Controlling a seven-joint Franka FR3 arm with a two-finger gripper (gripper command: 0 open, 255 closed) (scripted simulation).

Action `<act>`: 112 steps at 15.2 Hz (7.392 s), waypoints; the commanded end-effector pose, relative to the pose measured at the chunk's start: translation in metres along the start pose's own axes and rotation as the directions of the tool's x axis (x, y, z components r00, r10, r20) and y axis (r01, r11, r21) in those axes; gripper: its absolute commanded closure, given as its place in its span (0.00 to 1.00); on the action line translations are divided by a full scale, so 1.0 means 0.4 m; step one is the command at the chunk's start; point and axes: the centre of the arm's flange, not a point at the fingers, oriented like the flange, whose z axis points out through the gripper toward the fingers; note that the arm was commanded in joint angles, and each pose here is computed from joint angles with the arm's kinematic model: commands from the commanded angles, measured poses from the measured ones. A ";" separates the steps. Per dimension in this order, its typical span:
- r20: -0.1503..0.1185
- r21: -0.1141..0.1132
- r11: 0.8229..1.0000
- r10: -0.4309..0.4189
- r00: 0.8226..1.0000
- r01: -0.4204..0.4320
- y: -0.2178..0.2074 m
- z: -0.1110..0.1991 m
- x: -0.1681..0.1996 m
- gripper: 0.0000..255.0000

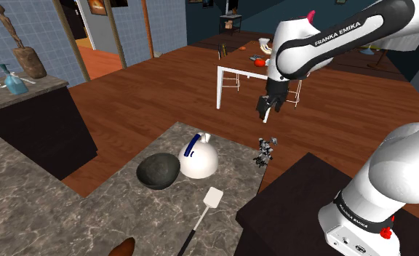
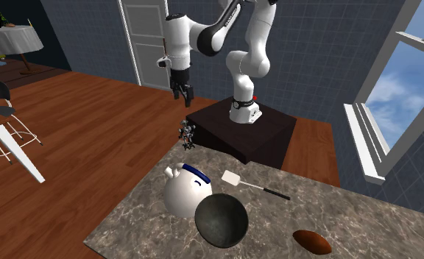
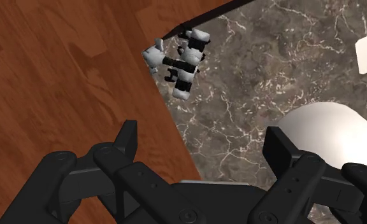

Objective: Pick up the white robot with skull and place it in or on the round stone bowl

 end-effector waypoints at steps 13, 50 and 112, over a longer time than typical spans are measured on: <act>0.100 -0.019 0.999 -0.042 0.994 0.044 0.009 0.391 0.039 0.00; 0.100 -0.019 0.999 -0.042 0.994 0.044 0.018 0.254 0.035 1.00; 0.100 -0.019 0.999 -0.042 0.994 0.044 -1.149 -0.009 0.461 1.00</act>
